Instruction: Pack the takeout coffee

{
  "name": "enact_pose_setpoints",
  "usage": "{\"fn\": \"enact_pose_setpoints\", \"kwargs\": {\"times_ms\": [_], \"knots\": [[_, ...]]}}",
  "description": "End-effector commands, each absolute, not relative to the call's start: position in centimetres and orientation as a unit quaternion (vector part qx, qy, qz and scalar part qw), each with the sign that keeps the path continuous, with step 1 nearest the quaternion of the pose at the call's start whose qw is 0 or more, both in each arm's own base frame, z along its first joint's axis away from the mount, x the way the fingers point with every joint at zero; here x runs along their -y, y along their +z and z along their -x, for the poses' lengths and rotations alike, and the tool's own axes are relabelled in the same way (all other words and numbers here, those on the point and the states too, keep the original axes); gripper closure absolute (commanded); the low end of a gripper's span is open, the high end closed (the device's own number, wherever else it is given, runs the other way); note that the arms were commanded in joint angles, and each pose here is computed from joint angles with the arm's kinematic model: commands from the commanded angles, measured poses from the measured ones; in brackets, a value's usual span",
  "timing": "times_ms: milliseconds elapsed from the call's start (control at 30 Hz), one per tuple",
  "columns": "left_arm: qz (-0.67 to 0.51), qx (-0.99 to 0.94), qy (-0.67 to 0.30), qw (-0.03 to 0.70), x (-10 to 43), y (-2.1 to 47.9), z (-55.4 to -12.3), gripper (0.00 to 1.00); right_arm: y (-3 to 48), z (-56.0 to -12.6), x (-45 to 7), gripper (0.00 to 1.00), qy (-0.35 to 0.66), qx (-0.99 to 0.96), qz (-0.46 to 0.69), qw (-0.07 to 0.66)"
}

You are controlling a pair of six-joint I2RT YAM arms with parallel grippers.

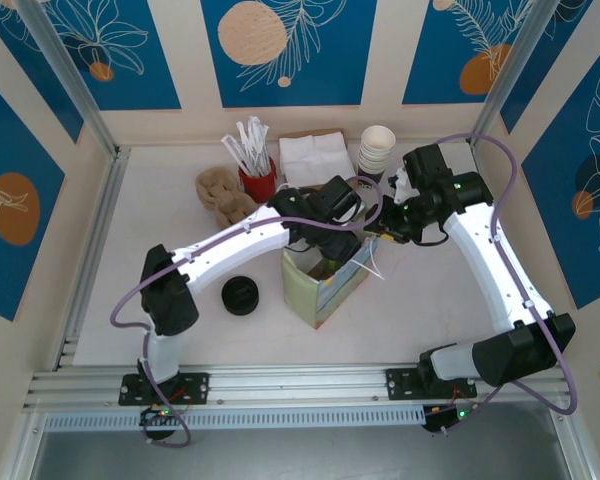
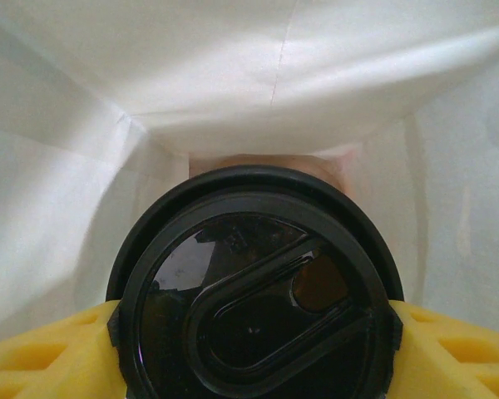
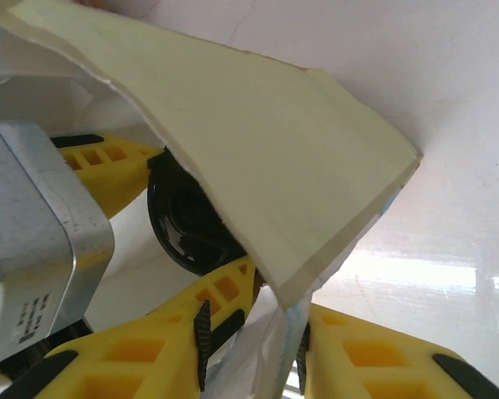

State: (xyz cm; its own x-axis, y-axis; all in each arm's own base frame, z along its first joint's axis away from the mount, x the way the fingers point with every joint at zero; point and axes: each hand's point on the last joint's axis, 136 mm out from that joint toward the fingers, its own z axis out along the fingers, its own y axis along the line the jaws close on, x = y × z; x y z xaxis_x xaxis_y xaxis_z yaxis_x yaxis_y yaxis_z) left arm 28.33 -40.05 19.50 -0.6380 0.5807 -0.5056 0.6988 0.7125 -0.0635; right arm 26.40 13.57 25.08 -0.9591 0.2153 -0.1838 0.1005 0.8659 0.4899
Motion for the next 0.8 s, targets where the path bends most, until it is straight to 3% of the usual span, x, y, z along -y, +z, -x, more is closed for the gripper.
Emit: {"fn": "enact_pose_setpoints", "kwargs": {"times_ms": [0,467,767], "knots": [[-0.368,-0.892,-0.118,0.232,40.3,18.6,-28.7,0.3,26.6,-25.5,-12.9,0.63,0.256,-0.955,-0.083,0.125],[-0.362,-0.896,-0.118,0.229,40.6,18.3,-29.1,0.3,27.8,-24.7,-11.6,0.56,0.267,-0.946,-0.109,0.145],[-0.363,-0.891,-0.13,0.241,40.4,20.1,-29.2,0.3,29.2,-28.8,-11.9,0.54,0.267,-0.94,-0.064,0.204]]}}
